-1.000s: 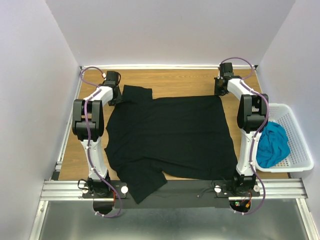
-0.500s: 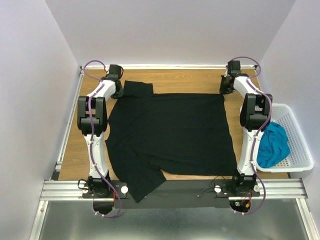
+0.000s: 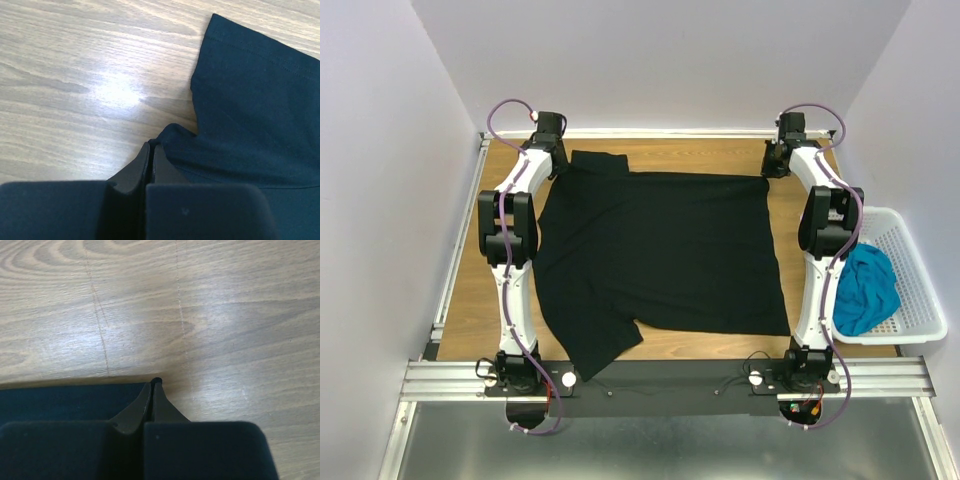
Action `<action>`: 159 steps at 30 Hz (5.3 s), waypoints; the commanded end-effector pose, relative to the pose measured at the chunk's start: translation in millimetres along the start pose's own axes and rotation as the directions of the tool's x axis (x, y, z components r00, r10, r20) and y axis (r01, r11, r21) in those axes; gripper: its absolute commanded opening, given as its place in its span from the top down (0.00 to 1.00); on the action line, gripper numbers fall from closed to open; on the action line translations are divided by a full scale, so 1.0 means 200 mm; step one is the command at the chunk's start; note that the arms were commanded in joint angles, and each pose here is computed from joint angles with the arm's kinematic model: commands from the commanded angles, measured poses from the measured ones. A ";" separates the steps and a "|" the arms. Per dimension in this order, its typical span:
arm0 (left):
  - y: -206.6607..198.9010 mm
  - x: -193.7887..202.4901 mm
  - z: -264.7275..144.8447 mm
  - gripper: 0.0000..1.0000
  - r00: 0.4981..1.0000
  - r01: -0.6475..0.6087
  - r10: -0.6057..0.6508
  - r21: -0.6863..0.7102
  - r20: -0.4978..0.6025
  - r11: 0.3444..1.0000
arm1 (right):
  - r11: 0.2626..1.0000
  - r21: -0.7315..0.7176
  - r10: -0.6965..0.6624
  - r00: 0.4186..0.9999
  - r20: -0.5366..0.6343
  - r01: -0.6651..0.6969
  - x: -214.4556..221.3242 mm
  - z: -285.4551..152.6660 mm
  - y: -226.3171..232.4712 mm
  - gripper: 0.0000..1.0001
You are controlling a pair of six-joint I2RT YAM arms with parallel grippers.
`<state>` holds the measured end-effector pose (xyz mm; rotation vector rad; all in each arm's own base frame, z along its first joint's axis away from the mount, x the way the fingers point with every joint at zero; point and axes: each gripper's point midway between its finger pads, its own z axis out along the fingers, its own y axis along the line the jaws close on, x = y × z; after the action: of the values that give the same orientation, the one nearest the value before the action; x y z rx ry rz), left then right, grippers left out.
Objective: Fold and stack the t-shirts
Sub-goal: Fold the tshirt
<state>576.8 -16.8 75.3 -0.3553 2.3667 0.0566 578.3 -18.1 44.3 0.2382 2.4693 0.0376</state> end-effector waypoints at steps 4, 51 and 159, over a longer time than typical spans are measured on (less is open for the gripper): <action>0.10 -0.09 -0.11 1.00 0.999 -0.001 0.002 -0.039 0.047 0.999 | 1.000 0.026 0.003 0.999 0.050 -0.004 -0.10 -0.16 -0.05 0.99; 0.36 0.52 -0.46 1.00 0.985 0.044 -0.072 -0.175 -0.159 0.984 | 0.981 0.140 0.147 0.983 -0.112 -0.131 0.48 -0.50 -0.16 0.99; 0.01 0.50 0.04 0.54 0.974 0.101 -0.082 0.081 -0.209 0.992 | 0.707 -0.663 -0.010 0.934 -0.358 -0.247 1.01 -0.07 2.02 0.84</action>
<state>525.3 -28.2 29.9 -0.4501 2.4529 -0.0951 495.9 425.7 27.0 0.0048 2.4222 1.2583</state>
